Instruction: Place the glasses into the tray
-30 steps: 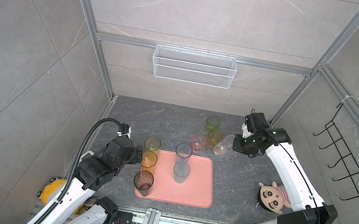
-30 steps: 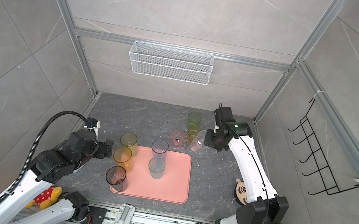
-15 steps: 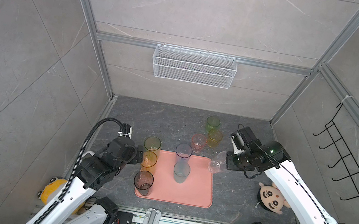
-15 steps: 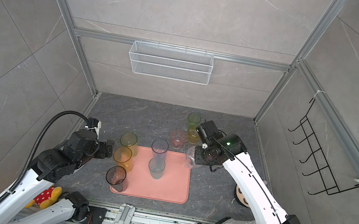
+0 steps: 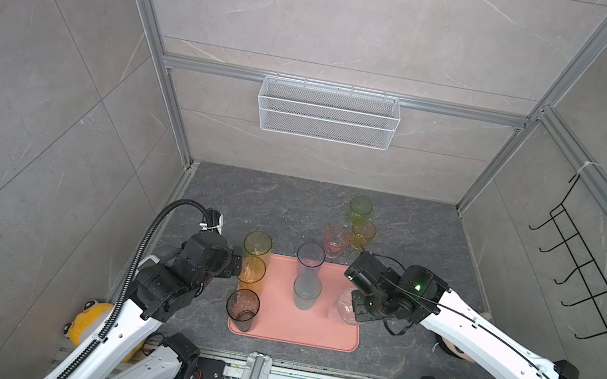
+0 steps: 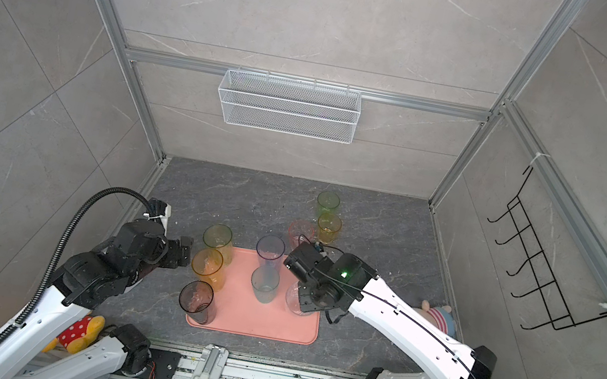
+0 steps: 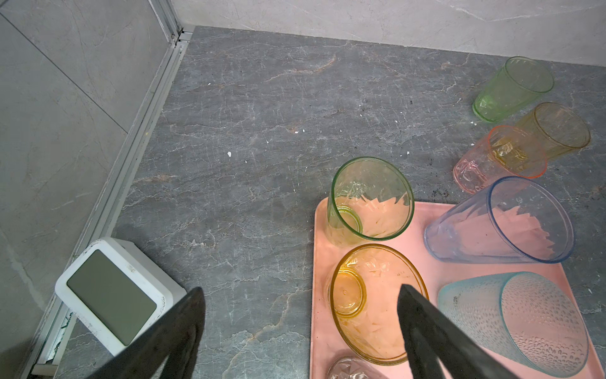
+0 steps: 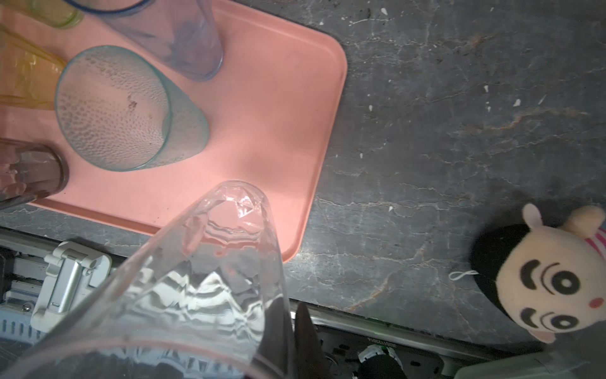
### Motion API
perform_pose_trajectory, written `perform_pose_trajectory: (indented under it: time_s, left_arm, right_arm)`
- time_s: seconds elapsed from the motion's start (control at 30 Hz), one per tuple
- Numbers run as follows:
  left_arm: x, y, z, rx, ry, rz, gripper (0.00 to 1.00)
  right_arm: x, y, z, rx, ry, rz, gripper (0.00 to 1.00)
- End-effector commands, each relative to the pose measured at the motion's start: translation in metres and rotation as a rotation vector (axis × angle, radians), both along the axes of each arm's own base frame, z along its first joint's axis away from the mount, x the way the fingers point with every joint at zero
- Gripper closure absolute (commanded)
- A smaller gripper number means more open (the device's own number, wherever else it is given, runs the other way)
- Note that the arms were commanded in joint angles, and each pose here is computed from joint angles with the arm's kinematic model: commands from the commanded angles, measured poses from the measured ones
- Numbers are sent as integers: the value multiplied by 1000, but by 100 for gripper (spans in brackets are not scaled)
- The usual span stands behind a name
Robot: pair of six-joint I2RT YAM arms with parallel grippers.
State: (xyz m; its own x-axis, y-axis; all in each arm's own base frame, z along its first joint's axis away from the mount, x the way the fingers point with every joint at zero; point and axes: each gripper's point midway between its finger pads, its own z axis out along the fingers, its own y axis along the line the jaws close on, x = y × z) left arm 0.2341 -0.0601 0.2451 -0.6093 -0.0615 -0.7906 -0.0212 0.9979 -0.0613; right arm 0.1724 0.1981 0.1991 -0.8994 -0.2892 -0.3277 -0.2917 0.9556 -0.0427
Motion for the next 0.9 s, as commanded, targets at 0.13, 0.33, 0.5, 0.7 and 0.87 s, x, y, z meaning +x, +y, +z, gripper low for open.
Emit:
perform_pose_trajectory:
  time_s: [0.13, 0.33, 0.5, 0.7, 0.87]
  left_arm:
    - [1, 1, 5, -4, -13, 12, 8]
    - [1, 0, 6, -8, -15, 12, 8]
    - [1, 1, 5, -7, -14, 12, 8]
    - [0, 1, 7, -11, -21, 10, 8]
    - [0, 1, 7, -11, -22, 11, 8]
  right_arm:
    - [-8, 41, -14, 14, -10, 20, 100]
    - [-17, 69, -24, 33, -1, 61, 100]
    - [-24, 84, -35, 20, 26, 80, 100]
    - [-27, 92, -45, -12, 44, 80, 100]
    - [-28, 96, -49, -19, 55, 79, 100]
